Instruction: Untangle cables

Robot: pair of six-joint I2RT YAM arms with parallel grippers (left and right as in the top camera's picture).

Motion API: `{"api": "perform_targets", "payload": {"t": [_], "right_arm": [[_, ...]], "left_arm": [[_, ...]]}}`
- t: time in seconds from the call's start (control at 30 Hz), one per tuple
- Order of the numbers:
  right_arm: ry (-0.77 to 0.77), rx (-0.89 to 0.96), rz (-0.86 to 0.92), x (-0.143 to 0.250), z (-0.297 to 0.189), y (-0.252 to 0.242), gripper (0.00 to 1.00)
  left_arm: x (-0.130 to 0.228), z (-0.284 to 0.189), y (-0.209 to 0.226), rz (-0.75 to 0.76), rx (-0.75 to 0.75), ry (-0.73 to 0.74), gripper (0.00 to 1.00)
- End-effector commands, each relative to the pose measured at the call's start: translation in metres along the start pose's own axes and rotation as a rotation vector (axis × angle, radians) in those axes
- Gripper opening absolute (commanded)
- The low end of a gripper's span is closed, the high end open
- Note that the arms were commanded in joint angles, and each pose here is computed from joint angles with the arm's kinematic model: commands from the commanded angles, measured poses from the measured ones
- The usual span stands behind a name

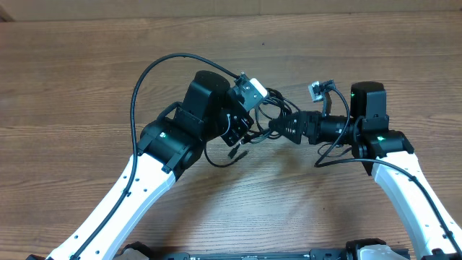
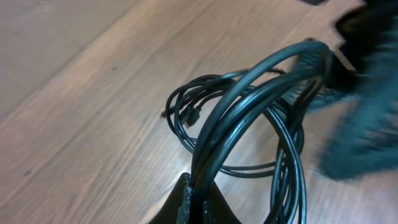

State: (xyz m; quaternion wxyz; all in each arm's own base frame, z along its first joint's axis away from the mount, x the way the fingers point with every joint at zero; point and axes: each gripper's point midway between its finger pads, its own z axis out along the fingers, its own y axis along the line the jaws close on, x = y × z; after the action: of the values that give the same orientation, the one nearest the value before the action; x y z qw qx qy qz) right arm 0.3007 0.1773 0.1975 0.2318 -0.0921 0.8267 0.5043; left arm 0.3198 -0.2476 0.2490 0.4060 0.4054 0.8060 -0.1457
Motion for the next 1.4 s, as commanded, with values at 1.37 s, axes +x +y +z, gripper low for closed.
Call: {"api": "perform_targets", "payload": {"t": [1.37], "right_arm": [[-0.001, 0.062, -0.095, -0.003, 0.003, -0.012, 1.0]], "left_arm": [[0.012, -0.017, -0.001, -0.335, -0.021, 0.058, 0.04]]}}
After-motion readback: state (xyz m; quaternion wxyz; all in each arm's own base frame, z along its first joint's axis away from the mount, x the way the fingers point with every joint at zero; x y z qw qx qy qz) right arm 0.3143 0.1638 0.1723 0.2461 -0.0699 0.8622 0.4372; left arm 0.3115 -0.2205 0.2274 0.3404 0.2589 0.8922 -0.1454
